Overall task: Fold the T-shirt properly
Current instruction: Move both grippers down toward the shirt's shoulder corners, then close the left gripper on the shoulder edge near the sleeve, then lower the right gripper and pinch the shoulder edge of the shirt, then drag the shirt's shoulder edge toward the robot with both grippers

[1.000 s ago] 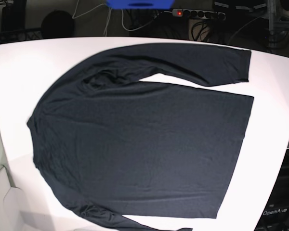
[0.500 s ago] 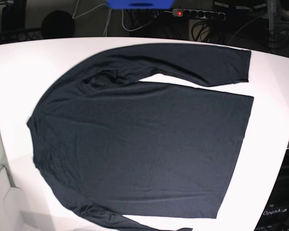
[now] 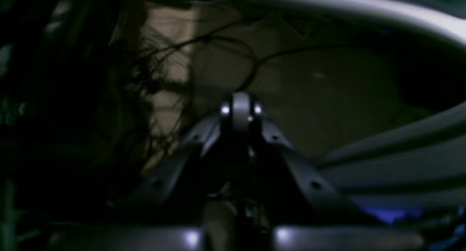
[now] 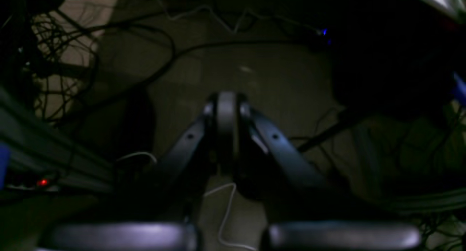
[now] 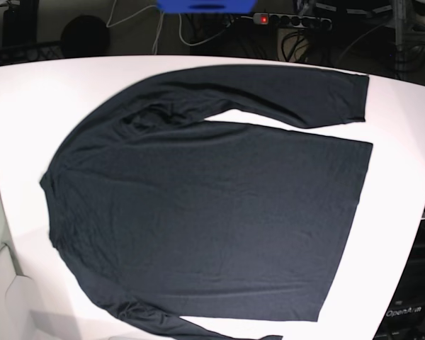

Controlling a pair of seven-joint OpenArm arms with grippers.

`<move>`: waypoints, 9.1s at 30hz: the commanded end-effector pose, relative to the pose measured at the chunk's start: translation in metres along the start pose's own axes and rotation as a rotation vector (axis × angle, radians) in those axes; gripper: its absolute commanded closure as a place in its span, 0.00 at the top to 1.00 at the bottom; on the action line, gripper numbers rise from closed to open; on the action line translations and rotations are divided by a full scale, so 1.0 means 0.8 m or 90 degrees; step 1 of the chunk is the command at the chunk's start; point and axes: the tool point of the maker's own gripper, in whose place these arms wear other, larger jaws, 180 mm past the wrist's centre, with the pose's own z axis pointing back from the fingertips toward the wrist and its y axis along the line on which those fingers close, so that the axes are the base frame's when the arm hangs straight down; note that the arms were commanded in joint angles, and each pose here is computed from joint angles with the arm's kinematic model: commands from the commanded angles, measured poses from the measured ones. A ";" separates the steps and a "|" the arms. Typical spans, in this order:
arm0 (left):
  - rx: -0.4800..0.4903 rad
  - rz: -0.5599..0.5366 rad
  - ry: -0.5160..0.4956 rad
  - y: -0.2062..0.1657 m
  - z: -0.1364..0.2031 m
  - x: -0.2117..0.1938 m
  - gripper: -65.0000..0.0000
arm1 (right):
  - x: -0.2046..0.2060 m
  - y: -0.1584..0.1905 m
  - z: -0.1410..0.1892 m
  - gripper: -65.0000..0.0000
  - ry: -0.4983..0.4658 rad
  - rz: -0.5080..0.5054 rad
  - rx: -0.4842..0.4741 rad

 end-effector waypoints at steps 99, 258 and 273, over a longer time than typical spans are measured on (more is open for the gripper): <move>0.248 0.015 0.240 0.188 -0.118 0.124 0.35 | 0.220 0.087 -0.179 0.25 0.040 -0.059 0.178; 0.193 0.007 0.395 0.159 -0.134 0.052 0.00 | 0.226 0.049 -0.278 0.00 0.145 -0.209 0.180; 0.228 -0.032 0.353 0.172 -0.150 0.122 0.00 | 0.260 0.068 -0.278 0.00 0.107 -0.170 0.218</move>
